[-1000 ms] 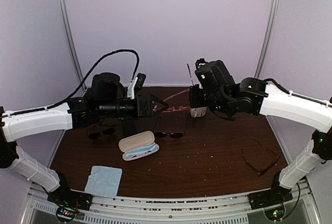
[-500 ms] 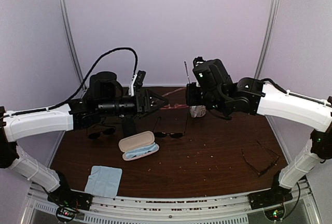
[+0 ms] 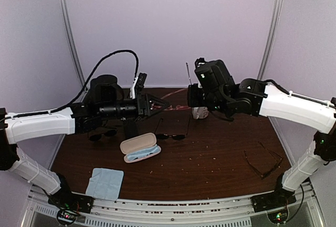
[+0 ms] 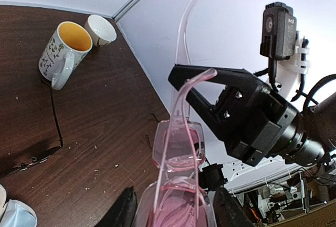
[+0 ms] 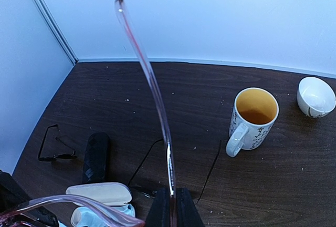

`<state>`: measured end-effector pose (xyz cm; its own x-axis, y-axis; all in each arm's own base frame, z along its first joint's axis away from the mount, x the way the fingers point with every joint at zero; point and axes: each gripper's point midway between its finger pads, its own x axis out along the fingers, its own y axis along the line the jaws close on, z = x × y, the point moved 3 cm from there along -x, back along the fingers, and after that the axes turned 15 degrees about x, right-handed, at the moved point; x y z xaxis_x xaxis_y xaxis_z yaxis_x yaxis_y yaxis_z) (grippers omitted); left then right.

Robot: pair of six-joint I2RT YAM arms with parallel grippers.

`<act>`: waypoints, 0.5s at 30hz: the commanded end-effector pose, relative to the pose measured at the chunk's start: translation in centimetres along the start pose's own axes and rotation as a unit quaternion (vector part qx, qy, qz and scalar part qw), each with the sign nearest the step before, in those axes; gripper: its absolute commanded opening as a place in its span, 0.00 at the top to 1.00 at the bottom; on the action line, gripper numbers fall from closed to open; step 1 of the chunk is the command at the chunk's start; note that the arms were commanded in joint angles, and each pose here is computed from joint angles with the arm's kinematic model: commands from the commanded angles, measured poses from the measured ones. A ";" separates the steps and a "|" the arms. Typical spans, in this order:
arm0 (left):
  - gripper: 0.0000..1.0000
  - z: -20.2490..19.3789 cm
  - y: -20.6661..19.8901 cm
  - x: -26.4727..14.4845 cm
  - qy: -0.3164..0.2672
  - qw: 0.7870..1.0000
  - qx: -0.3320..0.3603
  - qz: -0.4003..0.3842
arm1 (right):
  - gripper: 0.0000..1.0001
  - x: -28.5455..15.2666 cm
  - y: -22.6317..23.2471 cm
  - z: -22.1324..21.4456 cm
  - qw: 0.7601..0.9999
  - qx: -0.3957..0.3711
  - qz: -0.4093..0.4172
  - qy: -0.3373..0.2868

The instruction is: Organize the sunglasses

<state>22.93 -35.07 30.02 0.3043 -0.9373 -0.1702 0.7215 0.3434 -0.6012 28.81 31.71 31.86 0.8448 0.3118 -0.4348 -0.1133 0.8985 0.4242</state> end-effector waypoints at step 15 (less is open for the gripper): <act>0.77 0.5 1.4 -0.6 -0.008 0.998 0.050 0.040 | 0.57 -2.1 -5.1 0.2 1.000 0.008 -0.023 0.015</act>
<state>23.19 -34.83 29.17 0.3246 -0.9250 -0.1977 0.7345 0.3781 -0.5635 28.29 29.57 29.62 0.8171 0.3117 -0.4851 -0.0919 0.9009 0.4241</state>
